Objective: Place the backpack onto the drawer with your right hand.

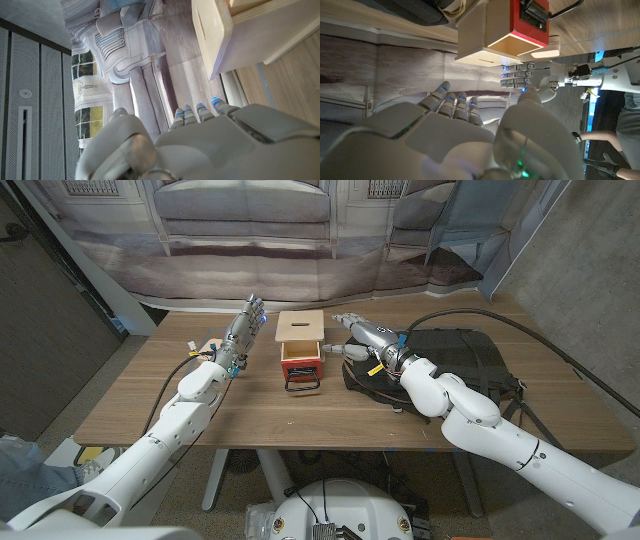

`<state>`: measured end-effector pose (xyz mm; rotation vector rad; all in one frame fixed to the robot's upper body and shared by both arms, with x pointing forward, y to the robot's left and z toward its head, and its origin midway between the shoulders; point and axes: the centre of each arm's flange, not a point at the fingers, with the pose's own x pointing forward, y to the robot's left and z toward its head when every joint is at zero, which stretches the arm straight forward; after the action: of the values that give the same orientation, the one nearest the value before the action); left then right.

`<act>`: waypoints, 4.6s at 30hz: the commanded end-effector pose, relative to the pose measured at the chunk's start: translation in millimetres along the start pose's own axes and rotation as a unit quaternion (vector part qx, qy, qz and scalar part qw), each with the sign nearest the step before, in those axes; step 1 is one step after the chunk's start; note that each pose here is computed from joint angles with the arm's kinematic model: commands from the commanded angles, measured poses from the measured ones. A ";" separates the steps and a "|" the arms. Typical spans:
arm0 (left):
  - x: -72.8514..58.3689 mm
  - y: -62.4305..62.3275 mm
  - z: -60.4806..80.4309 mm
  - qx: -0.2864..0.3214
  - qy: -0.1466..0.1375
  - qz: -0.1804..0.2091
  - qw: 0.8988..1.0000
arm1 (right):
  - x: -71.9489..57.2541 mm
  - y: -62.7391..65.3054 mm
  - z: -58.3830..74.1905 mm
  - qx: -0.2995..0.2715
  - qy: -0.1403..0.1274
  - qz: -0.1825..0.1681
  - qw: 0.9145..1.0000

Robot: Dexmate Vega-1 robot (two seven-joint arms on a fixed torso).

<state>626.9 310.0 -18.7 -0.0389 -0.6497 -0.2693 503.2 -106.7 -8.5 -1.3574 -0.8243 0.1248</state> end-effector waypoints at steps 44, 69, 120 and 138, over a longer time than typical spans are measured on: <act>9.1 1.0 -3.3 -0.003 0.002 -0.003 1.000 | 15.1 22.5 8.4 -0.100 0.070 0.062 0.991; 11.6 3.0 1.7 0.002 0.000 -0.004 1.000 | 21.2 33.7 6.3 -0.134 0.081 0.077 0.985; 10.9 -2.3 -3.7 0.003 0.015 -0.007 1.000 | 18.0 62.6 -24.2 -0.207 0.108 0.089 0.968; 16.8 -2.7 -10.8 0.001 0.022 -0.008 1.000 | 16.8 78.1 -43.0 -0.222 0.129 0.107 0.961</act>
<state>640.4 303.9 -16.9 -0.0270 -0.6144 -0.2802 560.2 -105.7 -61.9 -1.8222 -0.5331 -0.0645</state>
